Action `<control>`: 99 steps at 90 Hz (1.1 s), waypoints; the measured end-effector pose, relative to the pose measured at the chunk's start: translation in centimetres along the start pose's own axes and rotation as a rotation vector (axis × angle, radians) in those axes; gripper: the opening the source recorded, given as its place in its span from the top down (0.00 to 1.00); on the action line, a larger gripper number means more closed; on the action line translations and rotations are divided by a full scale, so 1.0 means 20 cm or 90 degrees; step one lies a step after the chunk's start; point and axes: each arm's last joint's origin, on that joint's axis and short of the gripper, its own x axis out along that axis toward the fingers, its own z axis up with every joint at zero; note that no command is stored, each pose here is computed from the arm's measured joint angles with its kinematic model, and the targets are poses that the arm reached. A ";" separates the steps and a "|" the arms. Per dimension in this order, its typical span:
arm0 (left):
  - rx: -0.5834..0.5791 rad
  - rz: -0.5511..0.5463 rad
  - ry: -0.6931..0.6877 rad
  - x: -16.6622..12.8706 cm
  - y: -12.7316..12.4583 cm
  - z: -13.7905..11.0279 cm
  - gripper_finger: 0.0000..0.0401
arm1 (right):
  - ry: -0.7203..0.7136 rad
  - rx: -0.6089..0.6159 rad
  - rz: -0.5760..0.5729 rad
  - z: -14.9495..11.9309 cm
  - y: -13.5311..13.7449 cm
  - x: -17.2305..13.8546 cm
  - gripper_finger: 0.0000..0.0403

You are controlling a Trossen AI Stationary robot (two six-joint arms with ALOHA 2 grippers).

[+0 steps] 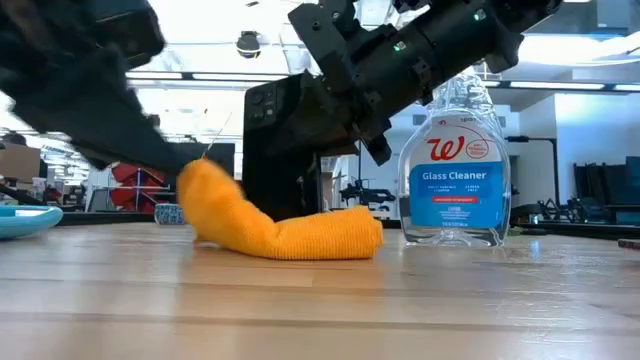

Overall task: Apply microfiber cloth
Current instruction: Wipe the black cellphone using microfiber cloth

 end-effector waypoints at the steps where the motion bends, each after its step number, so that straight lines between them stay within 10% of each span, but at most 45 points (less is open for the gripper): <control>1: -0.001 0.002 0.008 0.00 0.00 -0.01 0.97 | -0.001 -0.001 0.001 0.00 0.00 0.00 0.97; 17: -0.027 0.045 0.078 0.01 0.02 -0.16 0.97 | -0.025 -0.003 0.013 0.02 0.01 0.00 0.97; 58: -0.081 0.031 -0.094 0.18 -0.05 -0.25 0.97 | -0.047 -0.023 0.039 0.04 0.03 0.00 0.97; 99: -0.090 0.076 -0.198 0.28 -0.07 -0.13 0.97 | -0.098 -0.027 0.069 -0.15 0.13 0.08 0.97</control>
